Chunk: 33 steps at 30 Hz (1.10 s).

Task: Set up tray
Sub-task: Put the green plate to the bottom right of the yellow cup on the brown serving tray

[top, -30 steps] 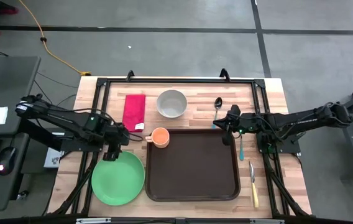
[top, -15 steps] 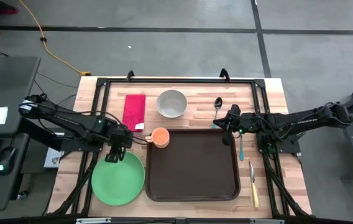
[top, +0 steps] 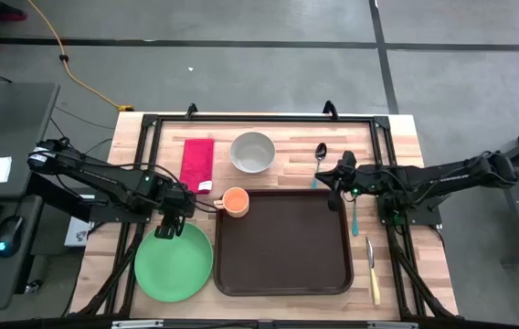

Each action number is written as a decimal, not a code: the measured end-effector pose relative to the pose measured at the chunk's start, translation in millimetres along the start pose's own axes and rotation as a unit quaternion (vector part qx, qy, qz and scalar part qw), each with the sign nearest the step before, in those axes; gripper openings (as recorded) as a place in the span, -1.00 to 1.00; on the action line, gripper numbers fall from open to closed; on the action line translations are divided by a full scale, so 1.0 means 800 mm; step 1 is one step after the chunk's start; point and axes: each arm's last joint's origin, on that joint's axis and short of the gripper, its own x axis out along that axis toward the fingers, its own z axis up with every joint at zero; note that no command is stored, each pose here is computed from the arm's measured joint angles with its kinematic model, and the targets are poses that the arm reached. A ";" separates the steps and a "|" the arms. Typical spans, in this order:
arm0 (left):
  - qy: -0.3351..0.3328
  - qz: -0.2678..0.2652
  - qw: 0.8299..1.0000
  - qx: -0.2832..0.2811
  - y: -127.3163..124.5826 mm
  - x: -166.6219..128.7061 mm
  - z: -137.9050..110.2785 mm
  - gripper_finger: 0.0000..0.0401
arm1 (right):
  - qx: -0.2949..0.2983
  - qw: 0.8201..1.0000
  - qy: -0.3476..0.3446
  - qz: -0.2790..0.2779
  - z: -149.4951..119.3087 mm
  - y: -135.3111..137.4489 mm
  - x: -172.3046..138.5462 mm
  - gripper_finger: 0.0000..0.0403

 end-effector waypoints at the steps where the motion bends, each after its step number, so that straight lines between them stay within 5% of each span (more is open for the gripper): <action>1: 0.000 0.000 1.000 0.000 0.000 0.000 0.000 0.03 | 0.002 1.000 -0.003 0.001 0.001 -0.002 -0.005 -1.00; 18: 0.000 0.007 1.000 0.007 0.001 0.000 0.000 0.03 | 0.020 0.999 -0.021 -0.015 0.001 -0.021 -0.047 -1.00; 33: 0.002 -0.020 1.000 0.000 -0.001 0.000 0.000 0.03 | 0.064 0.993 -0.090 0.036 -0.048 -0.034 -0.045 -1.00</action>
